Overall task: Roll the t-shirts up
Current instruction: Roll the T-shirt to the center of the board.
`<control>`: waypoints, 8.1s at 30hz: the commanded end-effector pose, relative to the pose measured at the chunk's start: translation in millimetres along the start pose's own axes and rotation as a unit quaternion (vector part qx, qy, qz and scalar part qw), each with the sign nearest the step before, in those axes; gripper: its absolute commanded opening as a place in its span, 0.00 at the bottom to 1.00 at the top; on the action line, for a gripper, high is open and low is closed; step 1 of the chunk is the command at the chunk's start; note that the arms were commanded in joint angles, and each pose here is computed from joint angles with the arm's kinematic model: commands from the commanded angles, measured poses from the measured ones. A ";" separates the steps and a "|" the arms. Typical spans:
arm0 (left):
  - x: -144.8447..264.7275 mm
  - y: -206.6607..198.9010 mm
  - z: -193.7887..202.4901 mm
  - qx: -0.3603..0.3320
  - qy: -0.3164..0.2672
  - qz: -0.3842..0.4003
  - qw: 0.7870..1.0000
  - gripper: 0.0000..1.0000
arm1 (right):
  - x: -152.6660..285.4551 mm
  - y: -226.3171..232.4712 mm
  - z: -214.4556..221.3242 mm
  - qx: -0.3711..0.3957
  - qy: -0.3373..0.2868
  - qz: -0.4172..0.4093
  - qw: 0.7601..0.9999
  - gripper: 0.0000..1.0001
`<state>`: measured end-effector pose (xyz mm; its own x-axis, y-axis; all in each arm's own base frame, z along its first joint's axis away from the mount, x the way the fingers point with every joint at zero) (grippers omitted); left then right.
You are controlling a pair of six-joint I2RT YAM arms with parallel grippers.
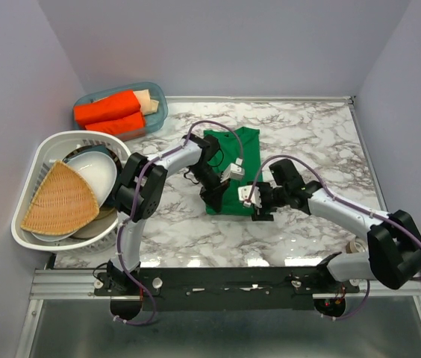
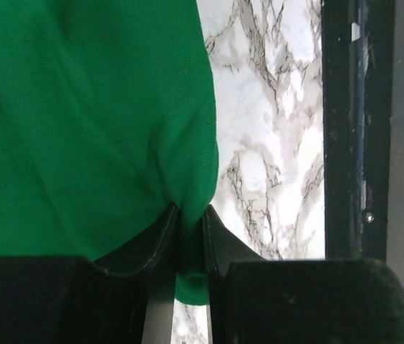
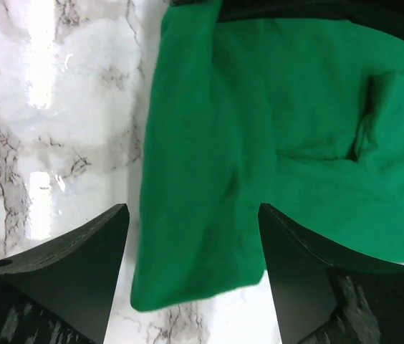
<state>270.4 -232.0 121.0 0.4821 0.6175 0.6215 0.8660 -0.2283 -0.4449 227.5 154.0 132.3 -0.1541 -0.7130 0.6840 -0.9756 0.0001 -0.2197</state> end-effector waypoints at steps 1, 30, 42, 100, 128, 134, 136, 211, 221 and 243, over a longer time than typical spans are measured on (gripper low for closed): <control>4.0 0.8 -7.5 0.041 -0.058 0.020 0.997 0.25 | -9.9 1.8 -2.5 0.011 0.006 -0.010 1.000 0.81; 26.3 -15.3 10.4 0.011 -0.119 -0.249 0.961 0.88 | -31.3 -5.2 11.1 -0.058 0.043 0.038 0.997 0.12; -0.8 -26.8 2.9 -0.004 -0.101 -0.308 0.946 0.98 | -33.8 0.3 11.5 -0.121 0.055 0.015 0.991 0.13; 22.4 31.1 5.3 0.205 -0.037 0.022 0.978 0.00 | -14.0 -63.5 39.4 -0.368 0.052 -0.311 0.875 0.12; 161.6 -18.0 -78.4 0.028 -0.110 -0.434 0.894 0.50 | -46.4 -108.0 72.6 -0.479 0.108 -0.313 0.813 0.17; 113.8 -41.2 -81.2 -0.075 -0.172 -0.356 0.916 0.98 | -47.0 -105.2 72.7 -0.485 0.109 -0.317 0.808 0.17; 93.7 -41.1 -87.1 -0.049 -0.185 -0.292 0.937 0.98 | -47.5 -105.1 73.1 -0.486 0.110 -0.317 0.807 0.17; 9.9 -11.3 -11.1 -0.079 -0.028 0.009 0.996 0.04 | 6.0 -4.1 -2.6 0.045 -0.041 0.066 0.996 1.00; 21.7 -5.4 -10.6 -0.056 -0.083 0.017 0.995 0.04 | -18.4 -3.8 14.3 0.070 -0.013 0.054 0.996 1.00; 39.1 -21.2 15.0 -0.058 -0.090 -0.249 0.963 0.92 | -26.6 -24.4 0.0 -0.006 0.022 0.046 0.999 0.04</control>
<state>240.4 -180.9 133.7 0.2607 0.7497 0.6083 0.9594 -0.1306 -0.2501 266.0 174.7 109.5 -0.2746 -0.6822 0.6776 -0.9385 0.0367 -0.3434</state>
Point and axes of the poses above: each gripper's point midway between its finger pads, its own x axis back along the fingers, its own y axis along the line the jaws close on, z = x × y, the point moved 9 cm from there along x, back along the fingers, and after that the axes turned 8 degrees about -x, right-handed, at the moved point
